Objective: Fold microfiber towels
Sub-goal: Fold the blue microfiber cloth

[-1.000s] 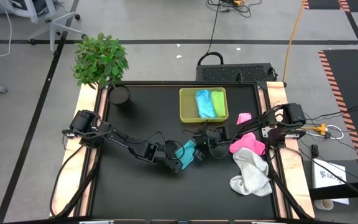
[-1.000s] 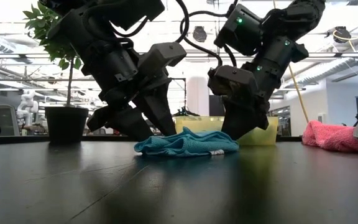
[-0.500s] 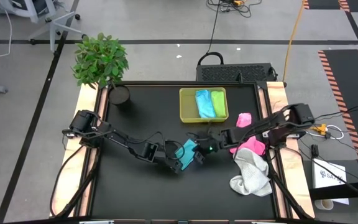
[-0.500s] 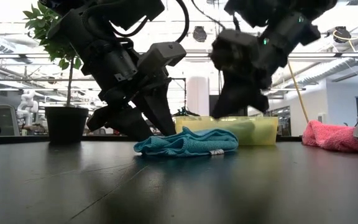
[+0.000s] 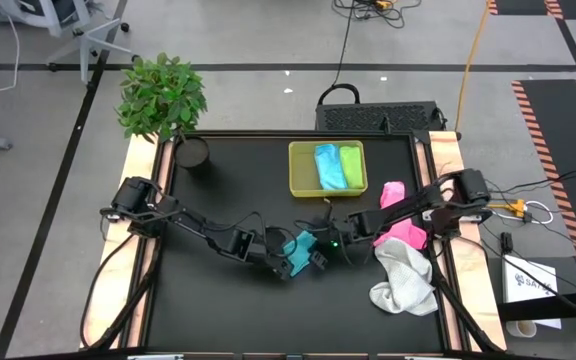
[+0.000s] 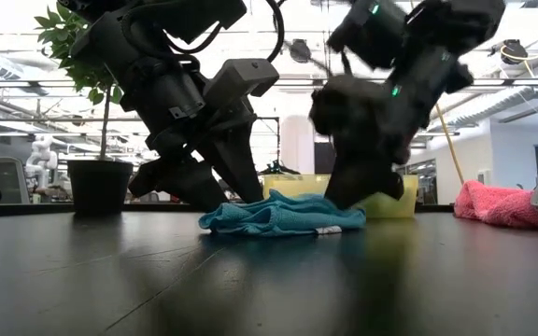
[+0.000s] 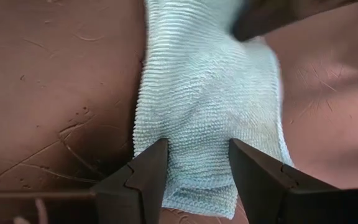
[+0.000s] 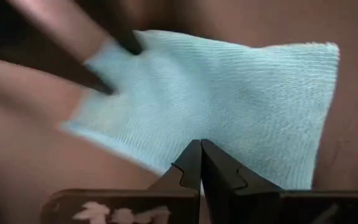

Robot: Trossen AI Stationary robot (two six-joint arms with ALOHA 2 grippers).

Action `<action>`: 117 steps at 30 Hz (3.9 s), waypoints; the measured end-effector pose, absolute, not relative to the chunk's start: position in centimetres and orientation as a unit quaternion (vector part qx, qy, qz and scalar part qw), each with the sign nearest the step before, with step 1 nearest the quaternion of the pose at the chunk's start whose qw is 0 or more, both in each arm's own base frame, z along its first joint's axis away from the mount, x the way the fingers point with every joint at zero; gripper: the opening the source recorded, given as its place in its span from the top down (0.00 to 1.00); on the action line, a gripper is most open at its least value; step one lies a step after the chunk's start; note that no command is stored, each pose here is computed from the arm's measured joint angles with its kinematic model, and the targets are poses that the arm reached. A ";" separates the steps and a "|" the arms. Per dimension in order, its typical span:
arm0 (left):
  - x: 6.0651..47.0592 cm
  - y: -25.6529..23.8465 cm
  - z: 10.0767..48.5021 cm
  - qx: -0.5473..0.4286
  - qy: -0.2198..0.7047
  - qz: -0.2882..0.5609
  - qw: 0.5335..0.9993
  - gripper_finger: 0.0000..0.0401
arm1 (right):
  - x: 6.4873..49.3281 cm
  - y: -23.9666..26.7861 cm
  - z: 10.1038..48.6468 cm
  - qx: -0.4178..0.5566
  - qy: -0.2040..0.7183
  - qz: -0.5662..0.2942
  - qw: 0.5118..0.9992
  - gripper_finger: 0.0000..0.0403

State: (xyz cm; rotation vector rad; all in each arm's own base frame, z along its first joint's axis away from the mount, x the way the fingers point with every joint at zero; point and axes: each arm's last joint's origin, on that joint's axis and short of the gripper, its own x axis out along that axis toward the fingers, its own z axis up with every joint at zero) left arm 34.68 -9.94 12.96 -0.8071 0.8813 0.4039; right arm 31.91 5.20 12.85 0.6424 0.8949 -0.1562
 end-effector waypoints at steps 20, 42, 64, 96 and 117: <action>34.5 -11.3 13.1 -0.389 0.413 0.168 0.806 0.56 | 33.4 4.3 11.2 0.259 0.366 -0.125 0.885 1.00; 34.2 -11.9 13.0 -0.379 0.420 0.160 0.809 0.56 | 32.8 6.5 14.5 0.236 0.338 -0.044 0.910 1.00; 33.9 -12.4 13.0 -0.356 0.482 0.072 0.797 0.56 | 33.0 7.8 6.1 0.206 0.390 0.004 0.898 1.00; 34.3 -11.8 13.0 -0.361 0.468 0.075 0.803 0.56 | 30.8 7.5 11.5 0.181 0.399 -0.041 0.898 1.00; 33.4 -10.8 20.1 -0.276 0.297 0.138 0.904 0.56 | 30.7 6.1 12.0 0.154 0.407 -0.040 0.899 1.00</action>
